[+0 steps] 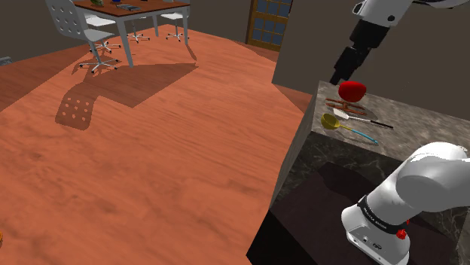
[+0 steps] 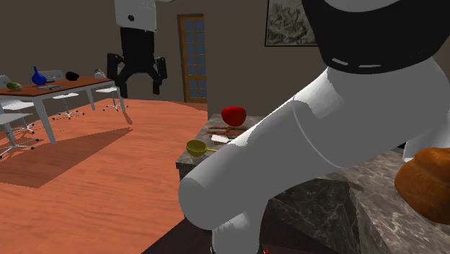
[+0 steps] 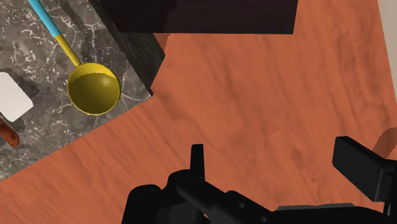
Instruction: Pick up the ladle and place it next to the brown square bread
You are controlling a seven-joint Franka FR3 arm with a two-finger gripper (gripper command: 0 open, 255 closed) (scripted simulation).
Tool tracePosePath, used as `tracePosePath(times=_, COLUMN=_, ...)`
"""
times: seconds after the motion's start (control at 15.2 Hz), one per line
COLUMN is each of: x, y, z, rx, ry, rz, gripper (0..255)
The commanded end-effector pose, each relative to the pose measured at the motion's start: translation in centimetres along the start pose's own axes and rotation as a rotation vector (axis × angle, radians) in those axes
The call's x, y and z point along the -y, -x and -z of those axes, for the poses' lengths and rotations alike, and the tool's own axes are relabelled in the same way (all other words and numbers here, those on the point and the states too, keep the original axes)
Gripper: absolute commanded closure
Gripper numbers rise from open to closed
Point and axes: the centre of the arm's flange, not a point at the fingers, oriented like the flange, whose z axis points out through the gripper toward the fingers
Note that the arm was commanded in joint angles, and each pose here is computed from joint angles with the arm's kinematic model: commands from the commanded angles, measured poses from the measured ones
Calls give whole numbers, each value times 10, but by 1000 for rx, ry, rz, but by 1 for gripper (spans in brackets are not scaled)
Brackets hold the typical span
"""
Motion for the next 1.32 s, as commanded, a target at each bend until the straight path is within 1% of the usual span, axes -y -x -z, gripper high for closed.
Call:
tracePosePath(times=0.0, x=0, y=0, z=0, rx=0, ry=0, rz=0, gripper=0)
tracePosePath(times=0.66, x=-74, y=45, z=-90, rx=-18, ry=90, rz=175, gripper=0)
tracePosePath(times=1.25, x=-153, y=72, z=-166, rx=-33, ry=171, rz=333, gripper=0)
